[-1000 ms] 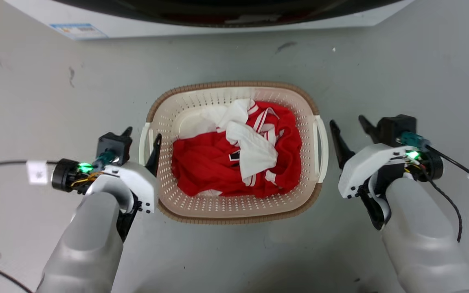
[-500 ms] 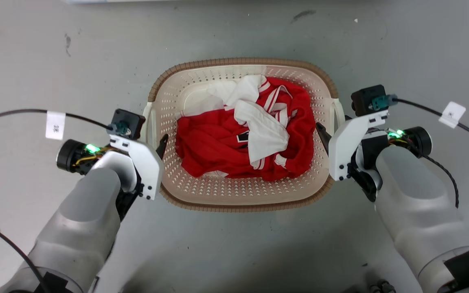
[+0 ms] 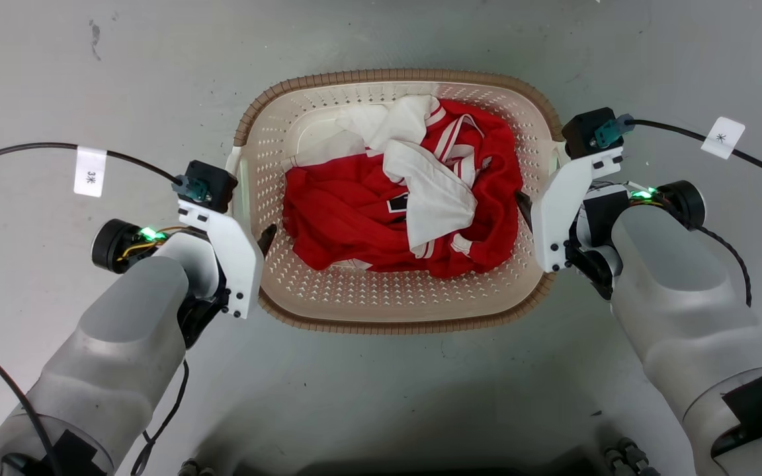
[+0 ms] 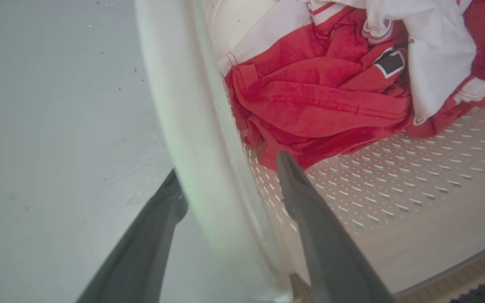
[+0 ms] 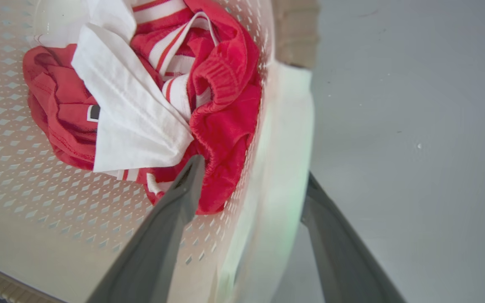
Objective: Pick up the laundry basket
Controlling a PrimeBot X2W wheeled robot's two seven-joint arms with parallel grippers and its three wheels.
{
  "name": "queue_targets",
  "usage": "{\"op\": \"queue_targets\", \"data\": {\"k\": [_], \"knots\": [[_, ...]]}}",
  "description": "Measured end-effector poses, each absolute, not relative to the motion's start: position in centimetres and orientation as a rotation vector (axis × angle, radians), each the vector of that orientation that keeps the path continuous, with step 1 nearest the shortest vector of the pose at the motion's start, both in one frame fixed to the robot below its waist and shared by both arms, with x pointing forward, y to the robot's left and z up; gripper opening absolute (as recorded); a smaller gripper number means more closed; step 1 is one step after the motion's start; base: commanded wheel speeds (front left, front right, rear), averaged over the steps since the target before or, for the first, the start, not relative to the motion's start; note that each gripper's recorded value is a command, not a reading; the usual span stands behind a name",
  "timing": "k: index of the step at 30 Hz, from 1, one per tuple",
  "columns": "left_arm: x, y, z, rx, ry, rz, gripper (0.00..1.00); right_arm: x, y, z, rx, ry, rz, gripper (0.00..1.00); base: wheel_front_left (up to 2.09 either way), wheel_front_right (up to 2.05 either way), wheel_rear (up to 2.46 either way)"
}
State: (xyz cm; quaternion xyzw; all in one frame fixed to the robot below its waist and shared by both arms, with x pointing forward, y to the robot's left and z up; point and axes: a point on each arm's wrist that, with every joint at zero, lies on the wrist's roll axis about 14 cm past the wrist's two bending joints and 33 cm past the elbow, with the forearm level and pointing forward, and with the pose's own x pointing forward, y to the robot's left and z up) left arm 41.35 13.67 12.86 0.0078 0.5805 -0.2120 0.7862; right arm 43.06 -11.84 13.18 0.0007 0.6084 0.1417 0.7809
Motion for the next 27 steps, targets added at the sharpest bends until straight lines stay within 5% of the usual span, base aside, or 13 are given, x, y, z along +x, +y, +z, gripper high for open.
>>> {"op": "queue_targets", "data": {"k": [7,9,10,11,12,13,14,27], "knots": [[40.9,13.7,12.3,0.012,1.279,-0.465,1.00,42.7,-11.6,12.6,0.009,1.331,0.311,1.00,0.00,0.00,0.00],[40.6,13.5,12.1,0.005,1.291,-0.472,0.00,42.6,-11.7,12.4,0.011,1.333,0.308,1.00,0.00,0.00,0.00],[40.5,13.3,12.1,-0.003,1.296,-0.477,0.00,42.5,-11.7,12.3,0.014,1.337,0.305,1.00,0.00,0.00,0.00],[40.3,13.0,12.0,-0.012,1.306,-0.482,0.00,42.3,-11.8,12.2,0.018,1.347,0.302,0.71,0.00,0.00,0.00],[40.1,12.9,12.0,-0.019,1.314,-0.485,0.00,42.2,-11.8,12.2,0.019,1.352,0.301,0.71,0.00,0.00,0.00],[40.0,12.8,11.9,-0.025,1.318,-0.488,0.00,42.1,-11.8,12.0,0.020,1.355,0.302,0.19,0.00,0.00,0.00],[40.1,13.0,11.8,-0.024,1.320,-0.482,0.00,42.0,-11.7,11.9,0.025,1.358,0.301,0.00,0.00,0.00,0.00],[40.4,12.7,12.9,-0.038,1.319,-0.502,0.00,42.4,-11.9,12.9,0.018,1.343,0.293,0.00,0.00,0.00,0.00]]}}
